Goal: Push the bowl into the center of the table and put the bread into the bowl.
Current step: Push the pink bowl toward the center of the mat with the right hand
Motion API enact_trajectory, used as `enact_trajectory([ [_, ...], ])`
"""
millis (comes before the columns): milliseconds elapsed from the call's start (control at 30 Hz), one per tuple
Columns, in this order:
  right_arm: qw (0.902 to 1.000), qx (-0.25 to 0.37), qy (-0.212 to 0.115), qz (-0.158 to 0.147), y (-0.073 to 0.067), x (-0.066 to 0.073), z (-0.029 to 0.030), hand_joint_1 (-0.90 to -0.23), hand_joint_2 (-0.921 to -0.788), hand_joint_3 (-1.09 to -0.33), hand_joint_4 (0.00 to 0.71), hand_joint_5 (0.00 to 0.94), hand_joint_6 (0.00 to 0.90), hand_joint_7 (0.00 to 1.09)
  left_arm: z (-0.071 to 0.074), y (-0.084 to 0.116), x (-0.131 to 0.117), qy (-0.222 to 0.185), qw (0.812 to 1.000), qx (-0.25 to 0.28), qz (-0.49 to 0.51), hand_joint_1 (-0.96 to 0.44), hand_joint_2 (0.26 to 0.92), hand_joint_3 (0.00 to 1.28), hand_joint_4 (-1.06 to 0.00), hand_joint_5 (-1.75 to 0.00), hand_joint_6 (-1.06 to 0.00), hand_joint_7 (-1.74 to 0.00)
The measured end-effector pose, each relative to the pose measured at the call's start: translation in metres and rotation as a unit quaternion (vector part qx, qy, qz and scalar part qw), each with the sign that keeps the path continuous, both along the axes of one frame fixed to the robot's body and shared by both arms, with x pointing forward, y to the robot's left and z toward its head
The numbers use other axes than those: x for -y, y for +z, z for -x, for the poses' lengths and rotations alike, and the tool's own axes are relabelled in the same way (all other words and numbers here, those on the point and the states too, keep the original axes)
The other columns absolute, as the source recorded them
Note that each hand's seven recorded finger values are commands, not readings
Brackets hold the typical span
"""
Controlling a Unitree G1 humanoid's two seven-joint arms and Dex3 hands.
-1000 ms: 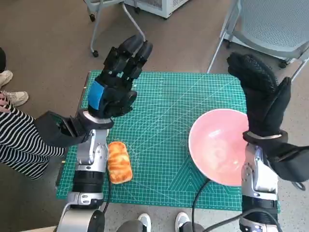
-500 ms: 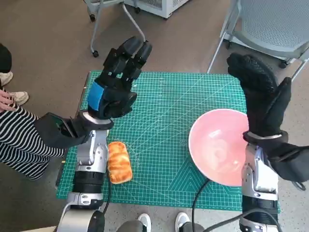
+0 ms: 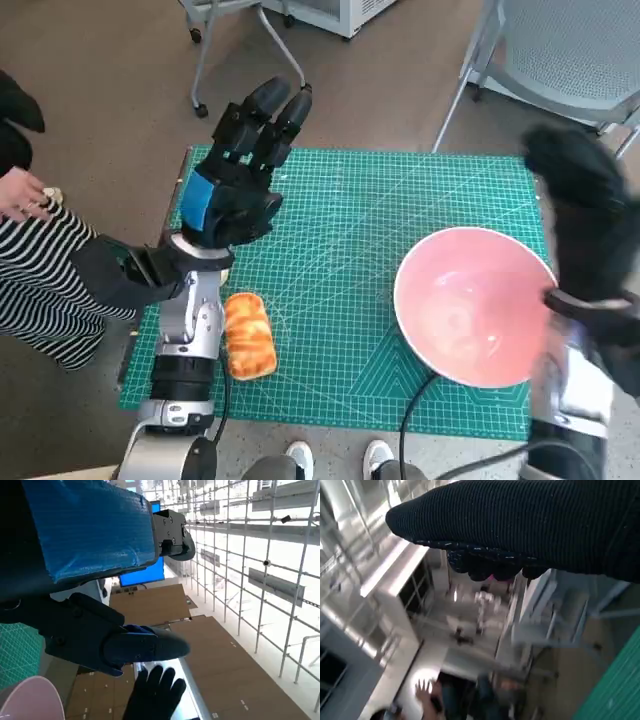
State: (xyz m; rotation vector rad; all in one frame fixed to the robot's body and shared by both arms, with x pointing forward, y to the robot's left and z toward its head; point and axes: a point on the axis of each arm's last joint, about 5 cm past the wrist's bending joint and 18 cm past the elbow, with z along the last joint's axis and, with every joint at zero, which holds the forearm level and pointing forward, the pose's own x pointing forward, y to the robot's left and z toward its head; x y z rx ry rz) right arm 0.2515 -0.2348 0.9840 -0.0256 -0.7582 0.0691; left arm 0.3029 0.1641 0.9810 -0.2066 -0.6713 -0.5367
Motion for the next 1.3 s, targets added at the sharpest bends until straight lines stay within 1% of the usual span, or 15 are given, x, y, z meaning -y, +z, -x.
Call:
enact_trajectory([
  [133,0.9991,0.002,-0.041,0.0,-0.005,0.015,0.0084,-0.652,-0.921,-0.745,0.174,0.001,0.038,0.63,0.0,0.0,-0.001,0.0,1.0,0.002,0.0,-0.65,0.921,0.32,-0.04,-0.19,0.0,-0.51],
  [233,0.9969,-0.002,-0.079,-0.003,-0.012,0.026,0.014,-0.654,-0.921,-0.758,0.164,0.0,0.013,0.65,0.001,-0.001,-0.002,0.002,1.0,0.004,0.002,-0.65,0.921,0.33,-0.04,-0.19,0.0,-0.5],
  [300,0.9945,-0.008,-0.104,-0.001,-0.018,0.033,0.0171,-0.653,-0.921,-0.772,0.16,0.0,0.006,0.63,0.001,-0.001,-0.003,0.004,1.0,0.003,0.004,-0.65,0.921,0.33,-0.04,-0.18,0.0,-0.5],
  [467,0.9864,-0.031,-0.161,-0.012,-0.036,0.047,0.0233,-0.648,-0.921,-0.788,0.159,0.002,0.0,0.62,0.001,-0.004,-0.004,0.006,1.0,-0.003,0.008,-0.65,0.921,0.33,-0.04,-0.18,0.0,-0.51],
  [633,0.976,-0.074,-0.202,-0.034,-0.063,0.057,0.0282,-0.645,-0.921,-0.791,0.163,0.004,-0.001,0.62,0.001,-0.006,-0.004,0.007,1.0,-0.007,0.015,-0.65,0.921,0.33,-0.05,-0.17,0.0,-0.51],
  [767,0.9687,-0.112,-0.216,-0.05,-0.081,0.059,0.0303,-0.641,-0.921,-0.793,0.164,0.004,0.001,0.61,0.001,-0.006,-0.005,0.009,1.0,-0.009,0.016,-0.66,0.921,0.33,-0.05,-0.17,0.0,-0.51],
  [933,0.9583,-0.163,-0.224,-0.072,-0.102,0.057,0.0303,-0.623,-0.921,-0.799,0.167,0.002,0.051,0.53,0.0,-0.007,-0.005,0.009,1.0,-0.011,0.016,-0.66,0.921,0.33,-0.06,-0.17,0.0,-0.52],
  [1000,0.9553,-0.177,-0.223,-0.079,-0.107,0.056,0.0299,-0.613,-0.921,-0.803,0.168,0.002,0.066,0.5,0.0,-0.007,-0.005,0.01,1.0,-0.011,0.017,-0.66,0.921,0.33,-0.06,-0.16,0.0,-0.53],
  [1133,0.9489,-0.206,-0.218,-0.097,-0.117,0.05,0.0275,-0.59,-0.921,-0.809,0.169,0.001,0.084,0.46,0.0,-0.007,-0.005,0.01,1.0,-0.011,0.017,-0.66,0.921,0.31,-0.07,-0.16,0.0,-0.54],
  [1300,0.9416,-0.243,-0.2,-0.12,-0.128,0.038,0.0225,-0.554,-0.921,-0.819,0.169,0.001,0.102,0.4,0.0,-0.007,-0.006,0.011,1.0,-0.011,0.016,-0.66,0.921,0.31,-0.08,-0.16,0.0,-0.55],
])
